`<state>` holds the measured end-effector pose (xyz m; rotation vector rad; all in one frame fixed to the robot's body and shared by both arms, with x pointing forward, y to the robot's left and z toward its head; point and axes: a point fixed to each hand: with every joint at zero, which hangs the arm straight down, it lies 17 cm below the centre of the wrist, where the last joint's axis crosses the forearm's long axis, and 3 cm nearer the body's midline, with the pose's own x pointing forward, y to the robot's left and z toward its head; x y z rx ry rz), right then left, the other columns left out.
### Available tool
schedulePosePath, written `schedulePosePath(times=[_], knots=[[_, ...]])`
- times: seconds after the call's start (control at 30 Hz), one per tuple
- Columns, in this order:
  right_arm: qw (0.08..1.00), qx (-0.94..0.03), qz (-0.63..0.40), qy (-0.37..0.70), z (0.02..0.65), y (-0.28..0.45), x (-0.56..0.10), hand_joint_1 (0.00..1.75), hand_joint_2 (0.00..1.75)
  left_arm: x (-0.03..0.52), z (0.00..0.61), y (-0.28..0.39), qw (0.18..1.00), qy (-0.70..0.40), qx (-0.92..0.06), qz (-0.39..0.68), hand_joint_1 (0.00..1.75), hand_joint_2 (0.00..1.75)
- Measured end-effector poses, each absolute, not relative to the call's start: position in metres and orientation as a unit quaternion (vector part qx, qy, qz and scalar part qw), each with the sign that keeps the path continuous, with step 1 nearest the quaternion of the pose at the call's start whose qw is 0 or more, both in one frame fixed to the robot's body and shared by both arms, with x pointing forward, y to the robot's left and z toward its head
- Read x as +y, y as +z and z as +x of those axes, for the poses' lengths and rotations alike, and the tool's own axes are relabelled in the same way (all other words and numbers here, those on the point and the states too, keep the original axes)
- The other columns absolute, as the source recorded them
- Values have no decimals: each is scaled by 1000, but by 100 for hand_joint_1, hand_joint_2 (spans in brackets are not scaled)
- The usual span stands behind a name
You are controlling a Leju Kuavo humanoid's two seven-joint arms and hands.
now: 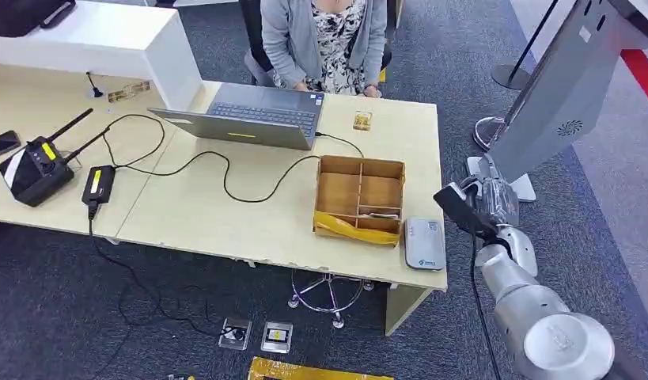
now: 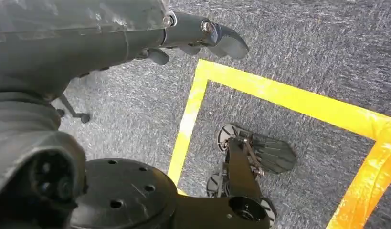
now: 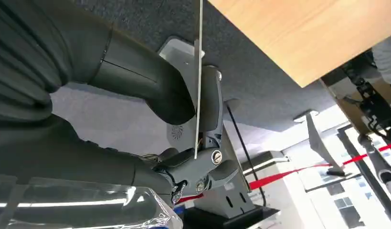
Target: Pass the card to the sensor for recognition and then transmit it.
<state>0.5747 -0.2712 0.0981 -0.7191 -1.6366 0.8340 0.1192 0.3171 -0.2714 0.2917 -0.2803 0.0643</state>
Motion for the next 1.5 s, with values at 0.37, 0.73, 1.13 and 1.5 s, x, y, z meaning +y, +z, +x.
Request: schedulePosePath(times=[0.37, 0.73, 1.13, 1.5], knots=[[572, -682, -282, 358, 551, 61, -251, 175, 175, 320, 118, -271, 977, 33, -141, 157, 0, 0], [604, -658, -273, 357, 539, 36, -255, 175, 175, 322, 115, -271, 976, 43, -136, 164, 0, 0], [621, -655, -264, 339, 538, 32, -262, 175, 175, 322, 110, -272, 978, 49, -125, 162, 0, 0], [603, -675, -268, 329, 551, 55, -256, 175, 175, 320, 111, -273, 979, 43, -127, 154, 0, 0]])
